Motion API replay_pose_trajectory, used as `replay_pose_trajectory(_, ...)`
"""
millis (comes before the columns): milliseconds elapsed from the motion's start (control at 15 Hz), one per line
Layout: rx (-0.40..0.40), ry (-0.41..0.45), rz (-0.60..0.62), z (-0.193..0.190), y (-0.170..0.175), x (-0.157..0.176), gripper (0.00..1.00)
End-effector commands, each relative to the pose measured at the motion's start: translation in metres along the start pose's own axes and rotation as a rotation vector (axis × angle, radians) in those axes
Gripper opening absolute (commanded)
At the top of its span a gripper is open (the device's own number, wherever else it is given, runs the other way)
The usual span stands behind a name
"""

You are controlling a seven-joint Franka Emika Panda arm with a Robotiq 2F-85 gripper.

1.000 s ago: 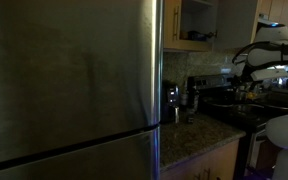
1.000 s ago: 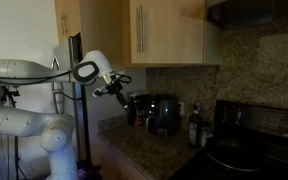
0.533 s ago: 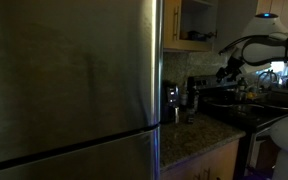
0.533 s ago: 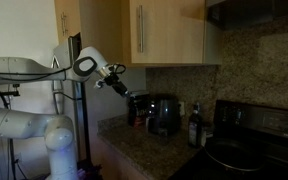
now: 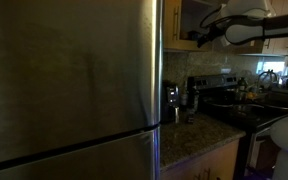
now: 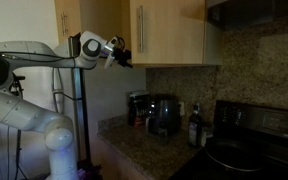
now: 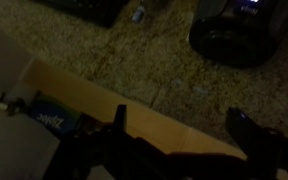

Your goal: Open the right cabinet door

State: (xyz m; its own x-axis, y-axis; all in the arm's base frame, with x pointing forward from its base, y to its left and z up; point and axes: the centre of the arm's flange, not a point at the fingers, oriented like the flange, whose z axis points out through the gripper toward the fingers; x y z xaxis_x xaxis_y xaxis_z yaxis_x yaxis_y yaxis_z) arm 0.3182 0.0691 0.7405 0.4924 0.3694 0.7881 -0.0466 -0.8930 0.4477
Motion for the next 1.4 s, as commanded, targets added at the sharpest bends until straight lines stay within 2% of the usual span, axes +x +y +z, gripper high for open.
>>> replay_pose_trajectory(0, -0.039, 0.150, -0.129, 0.003, 0.044, 0.067, 1.00)
replay_pose_trajectory(133, -0.102, 0.252, -0.156, -0.008, 0.070, 0.081, 1.00)
replay_pose_trajectory(333, -0.247, 0.348, -0.060, -0.030, 0.106, 0.085, 1.00)
replay_pose_trajectory(733, -0.532, 0.435, 0.064, -0.069, 0.175, 0.060, 1.00)
replay_pose_trajectory(933, -0.677, 0.436, 0.115, -0.080, 0.201, 0.042, 1.00)
replay_pose_trajectory(1067, -0.775, 0.408, 0.148, -0.084, 0.220, 0.024, 1.00)
replay_pose_trajectory(1200, -0.869, 0.354, 0.178, -0.083, 0.241, -0.004, 1.00)
replay_pose_trajectory(1333, -0.931, 0.263, 0.234, -0.074, 0.262, -0.039, 1.00)
